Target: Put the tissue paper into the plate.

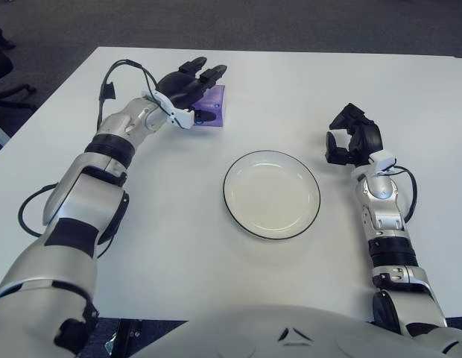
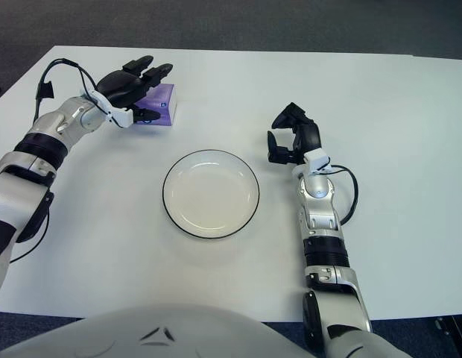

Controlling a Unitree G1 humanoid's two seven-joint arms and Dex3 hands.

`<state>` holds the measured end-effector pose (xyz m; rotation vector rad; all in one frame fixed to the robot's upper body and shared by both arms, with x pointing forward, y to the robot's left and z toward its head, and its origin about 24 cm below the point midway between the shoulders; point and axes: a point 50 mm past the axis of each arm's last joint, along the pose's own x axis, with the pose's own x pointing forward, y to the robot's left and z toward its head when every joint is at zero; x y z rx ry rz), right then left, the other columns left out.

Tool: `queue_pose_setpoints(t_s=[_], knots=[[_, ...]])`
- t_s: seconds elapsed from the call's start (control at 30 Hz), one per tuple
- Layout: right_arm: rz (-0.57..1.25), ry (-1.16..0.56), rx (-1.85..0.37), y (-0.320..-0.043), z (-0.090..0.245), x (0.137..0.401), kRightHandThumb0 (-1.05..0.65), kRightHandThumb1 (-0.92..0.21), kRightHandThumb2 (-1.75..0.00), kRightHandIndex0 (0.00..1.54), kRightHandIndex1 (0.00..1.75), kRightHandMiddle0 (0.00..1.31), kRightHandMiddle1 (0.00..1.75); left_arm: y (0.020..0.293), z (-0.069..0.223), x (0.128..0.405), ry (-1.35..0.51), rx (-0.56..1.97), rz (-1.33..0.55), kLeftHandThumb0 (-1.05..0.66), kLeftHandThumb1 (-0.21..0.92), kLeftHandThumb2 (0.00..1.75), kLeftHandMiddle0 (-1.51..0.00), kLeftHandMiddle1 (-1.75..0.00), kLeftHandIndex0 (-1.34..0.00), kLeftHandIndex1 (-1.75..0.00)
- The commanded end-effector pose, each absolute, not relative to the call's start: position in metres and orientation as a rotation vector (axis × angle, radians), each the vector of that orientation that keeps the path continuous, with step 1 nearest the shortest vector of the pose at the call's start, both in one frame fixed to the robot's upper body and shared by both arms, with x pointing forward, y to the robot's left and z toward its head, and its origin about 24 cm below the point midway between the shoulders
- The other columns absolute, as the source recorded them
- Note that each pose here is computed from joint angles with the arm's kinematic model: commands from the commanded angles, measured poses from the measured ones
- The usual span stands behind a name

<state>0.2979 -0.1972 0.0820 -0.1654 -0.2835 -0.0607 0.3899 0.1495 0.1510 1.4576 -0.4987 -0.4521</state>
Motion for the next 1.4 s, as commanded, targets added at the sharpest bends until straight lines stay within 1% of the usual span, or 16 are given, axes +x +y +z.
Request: queue_pose_setpoints(t_s=[0.0,0.27,1.37], knots=[[-0.084,-0.003,-0.115,-0.192,0.005,0.256,-0.48,-0.32,-1.32,1.33,1.75,0.61,1.75,0.145,0.162,0.395,-0.528,1.496,-0.423,-1.05,0.92,0.7,0.0,0.0,0.0,0.0],[-0.08,-0.004,-0.119,-0.192,0.005,0.256,-0.48,-0.32,-1.32,1.33,1.75,0.62,1.75,0.147,0.16,0.398,-0.493,1.509,-0.41,-1.05,0.92,0.66,0.0,0.0,0.0,0.0],[-0.076,0.007,-0.102,-0.191,0.004,0.255,-0.49,-0.31,-1.33,1.32,1.75,0.62,1.75,0.141,0.146,0.401,-0.391,1.484,-0.439,-1.05,0.92,0.65,0.0,0.0,0.0,0.0]])
